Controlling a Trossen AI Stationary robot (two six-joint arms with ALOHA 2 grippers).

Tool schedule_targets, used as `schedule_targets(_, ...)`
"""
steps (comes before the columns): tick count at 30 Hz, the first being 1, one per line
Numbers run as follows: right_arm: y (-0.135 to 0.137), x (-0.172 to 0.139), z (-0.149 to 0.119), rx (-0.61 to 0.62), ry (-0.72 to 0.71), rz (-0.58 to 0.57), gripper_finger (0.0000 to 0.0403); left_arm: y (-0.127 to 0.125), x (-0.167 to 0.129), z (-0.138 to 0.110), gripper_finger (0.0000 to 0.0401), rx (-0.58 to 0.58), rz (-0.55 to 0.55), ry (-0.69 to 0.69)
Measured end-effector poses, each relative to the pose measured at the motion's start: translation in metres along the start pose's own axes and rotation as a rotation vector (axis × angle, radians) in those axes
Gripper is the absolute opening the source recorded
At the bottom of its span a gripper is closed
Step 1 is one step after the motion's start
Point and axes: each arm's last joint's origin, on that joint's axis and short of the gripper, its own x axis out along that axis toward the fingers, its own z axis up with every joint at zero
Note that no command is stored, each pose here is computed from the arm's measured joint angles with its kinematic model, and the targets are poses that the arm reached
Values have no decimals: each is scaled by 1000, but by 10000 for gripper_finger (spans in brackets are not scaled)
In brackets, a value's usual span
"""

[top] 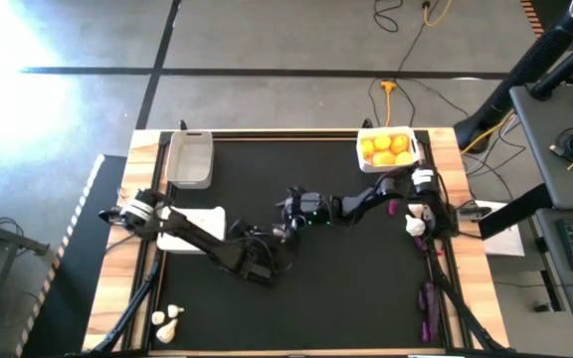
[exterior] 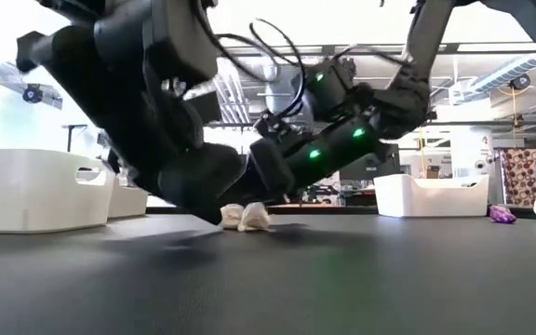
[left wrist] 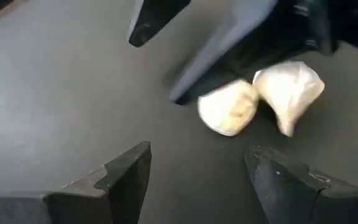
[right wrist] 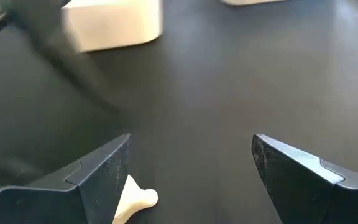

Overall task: Sort produce into baskets
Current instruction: Put the white garlic into the bottom white bin

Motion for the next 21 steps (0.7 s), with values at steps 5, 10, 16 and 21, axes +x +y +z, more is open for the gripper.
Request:
schedule_targets(5, 27, -36, 27, -62, -133, -13, 325, -2, -19, 7, 245, 105, -118, 48)
schedule_targets(10, 52, -82, 37, -125, -201, 7, 325, -4, -24, 7, 245, 231, -216, 111)
schedule_targets(16, 70, -123, 27, -139, -222, 30, 325, -1, -13, 20, 245, 318, -239, 139)
schedule_targets(21, 73, -136, 11, -125, -196, 20, 325, 5, 2, 42, 245, 365, -230, 136)
